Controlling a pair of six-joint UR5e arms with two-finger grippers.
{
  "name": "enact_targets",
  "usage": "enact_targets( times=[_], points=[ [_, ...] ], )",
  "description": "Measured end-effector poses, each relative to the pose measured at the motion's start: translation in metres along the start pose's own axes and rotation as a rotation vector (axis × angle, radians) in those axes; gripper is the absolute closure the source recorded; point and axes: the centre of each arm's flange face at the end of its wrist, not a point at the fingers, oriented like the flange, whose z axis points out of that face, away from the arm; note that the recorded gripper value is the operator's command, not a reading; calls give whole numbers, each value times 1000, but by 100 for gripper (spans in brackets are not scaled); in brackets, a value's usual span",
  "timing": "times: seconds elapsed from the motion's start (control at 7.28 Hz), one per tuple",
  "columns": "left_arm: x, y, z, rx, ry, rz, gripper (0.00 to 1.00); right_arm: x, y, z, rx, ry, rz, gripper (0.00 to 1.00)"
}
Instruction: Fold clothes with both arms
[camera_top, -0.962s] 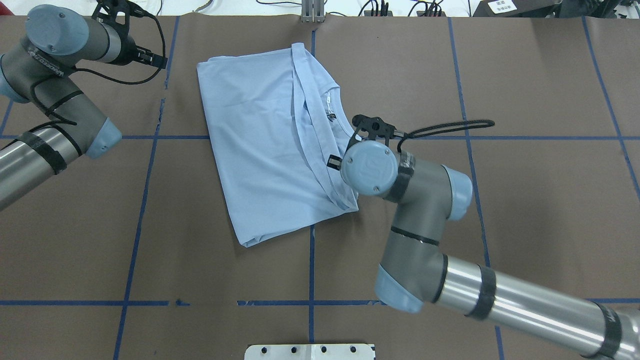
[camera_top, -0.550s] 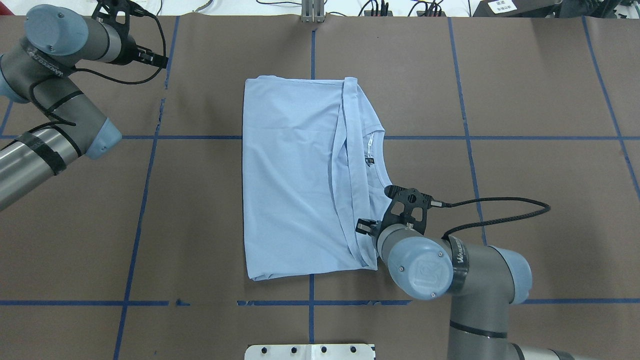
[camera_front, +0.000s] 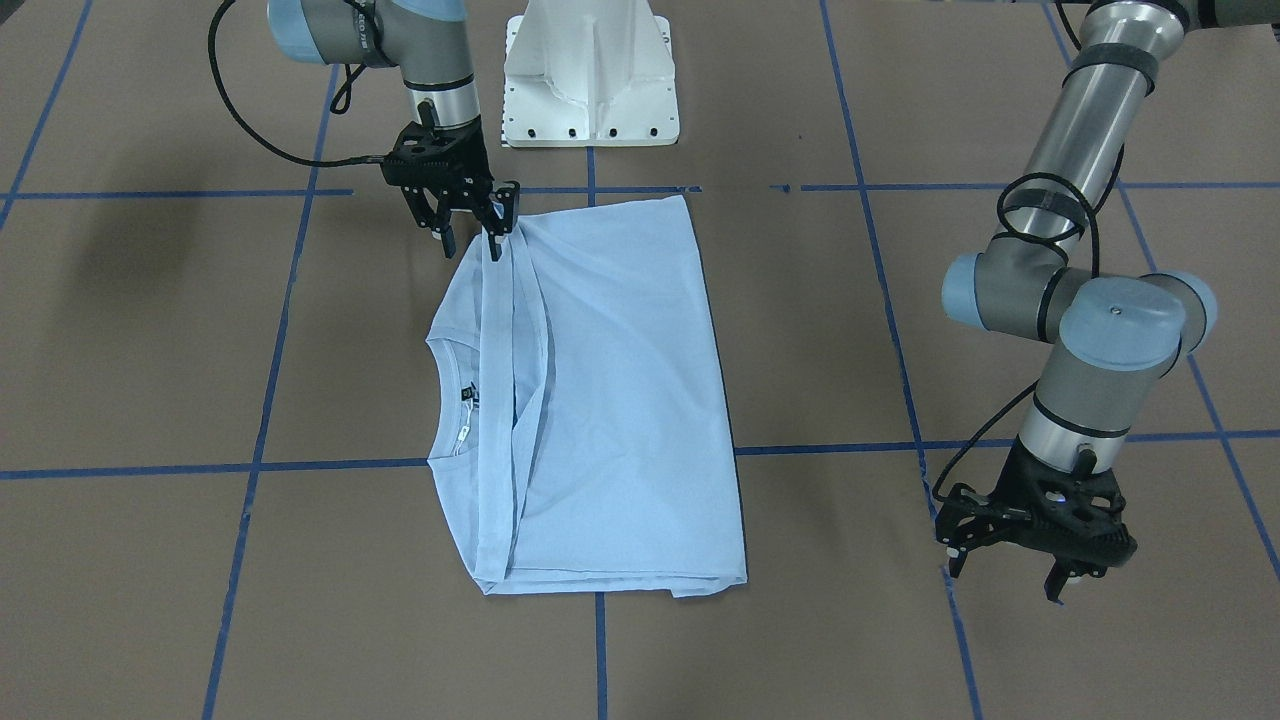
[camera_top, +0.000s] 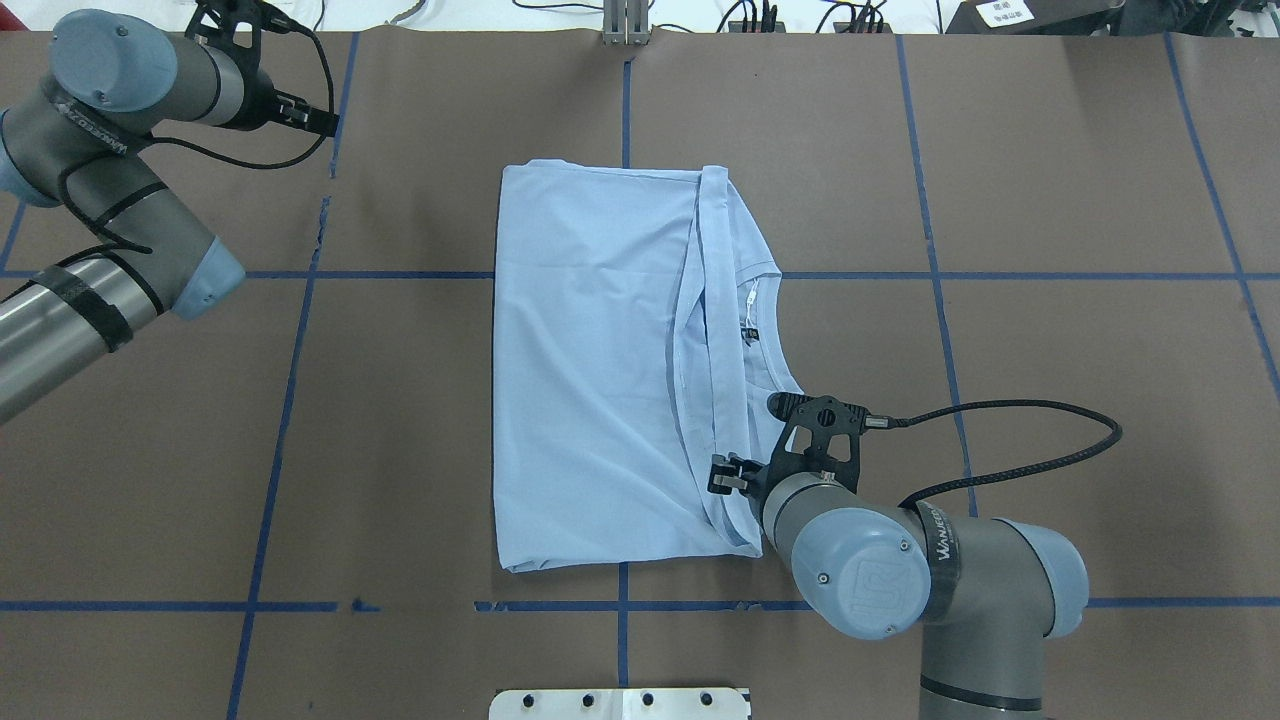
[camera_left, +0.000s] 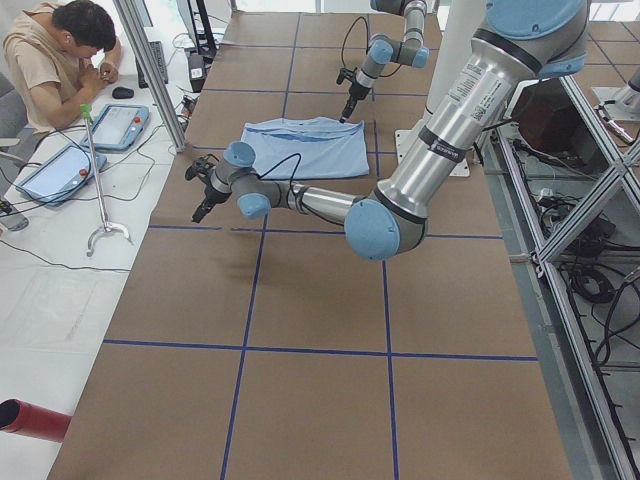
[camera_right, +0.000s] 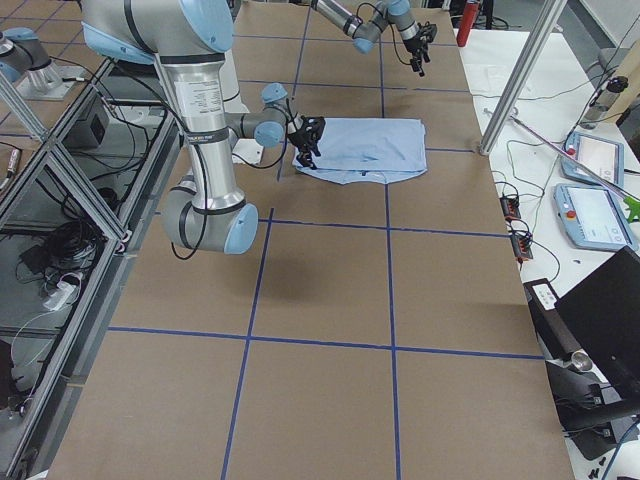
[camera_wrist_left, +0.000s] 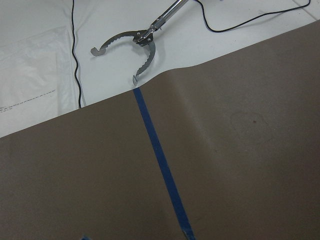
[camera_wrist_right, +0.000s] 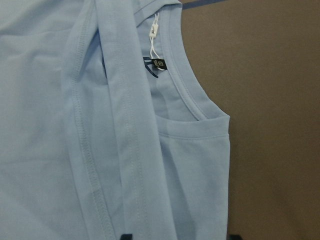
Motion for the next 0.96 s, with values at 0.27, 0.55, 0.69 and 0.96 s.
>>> enact_targets(
  times=[0.27,0.55,0.69,0.96],
  points=[
    [1,2,1,-3,1,-5,0,-9,13,-4,-30,-16,-194,0],
    [0,4,1,-6,-1,-12,0,-10,35,-4,-59,17,-373,8],
    [0,5,2,-7,0,-22,0,-11,46,-5,-66,26,-415,27],
    [1,6,2,-8,0,-30,0,-12,58,-6,-71,30,-445,54]
  ],
)
